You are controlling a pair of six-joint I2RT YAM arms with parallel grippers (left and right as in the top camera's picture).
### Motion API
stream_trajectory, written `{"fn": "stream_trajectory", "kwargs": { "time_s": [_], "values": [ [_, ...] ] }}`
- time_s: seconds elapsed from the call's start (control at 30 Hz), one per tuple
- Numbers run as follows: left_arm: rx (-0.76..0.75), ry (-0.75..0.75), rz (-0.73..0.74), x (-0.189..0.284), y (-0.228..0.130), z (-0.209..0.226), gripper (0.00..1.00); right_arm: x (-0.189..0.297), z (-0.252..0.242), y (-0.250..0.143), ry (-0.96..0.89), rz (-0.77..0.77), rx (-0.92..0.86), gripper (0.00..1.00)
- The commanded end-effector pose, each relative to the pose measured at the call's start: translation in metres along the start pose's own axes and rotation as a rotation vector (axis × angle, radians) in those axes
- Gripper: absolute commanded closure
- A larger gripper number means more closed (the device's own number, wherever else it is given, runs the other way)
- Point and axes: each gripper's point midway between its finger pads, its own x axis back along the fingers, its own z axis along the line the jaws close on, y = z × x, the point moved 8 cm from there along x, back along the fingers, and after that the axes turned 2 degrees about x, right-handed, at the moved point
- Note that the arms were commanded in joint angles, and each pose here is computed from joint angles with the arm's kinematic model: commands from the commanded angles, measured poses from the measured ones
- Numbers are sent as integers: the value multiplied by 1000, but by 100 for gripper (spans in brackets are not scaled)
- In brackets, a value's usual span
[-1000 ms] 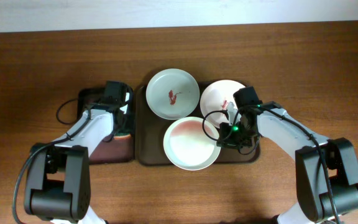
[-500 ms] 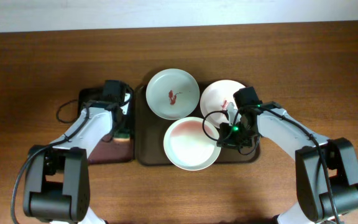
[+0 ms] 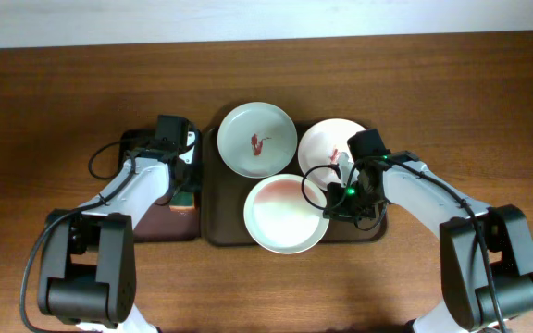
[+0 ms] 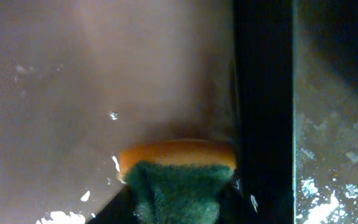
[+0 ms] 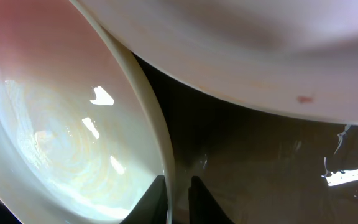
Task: Clean dirty plates on tray and stack at the side
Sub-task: 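Lift the cleaned plate with the right gripper and place it right of the tray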
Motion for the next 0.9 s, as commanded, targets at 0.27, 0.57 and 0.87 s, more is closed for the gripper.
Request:
{"fn": "stream_trajectory", "kwargs": {
  "time_s": [0.27,0.57,0.87],
  "values": [
    [14,-3,-40,36,16,8,50,2,3,6,4,-25,25,96],
    [42,-102,53,79,-10,2,18,64,26,17,-118,-233,180,96],
    [41,-102,58,79,-11,1,7,87,83,10,-639,-506,416,96]
  ]
}}
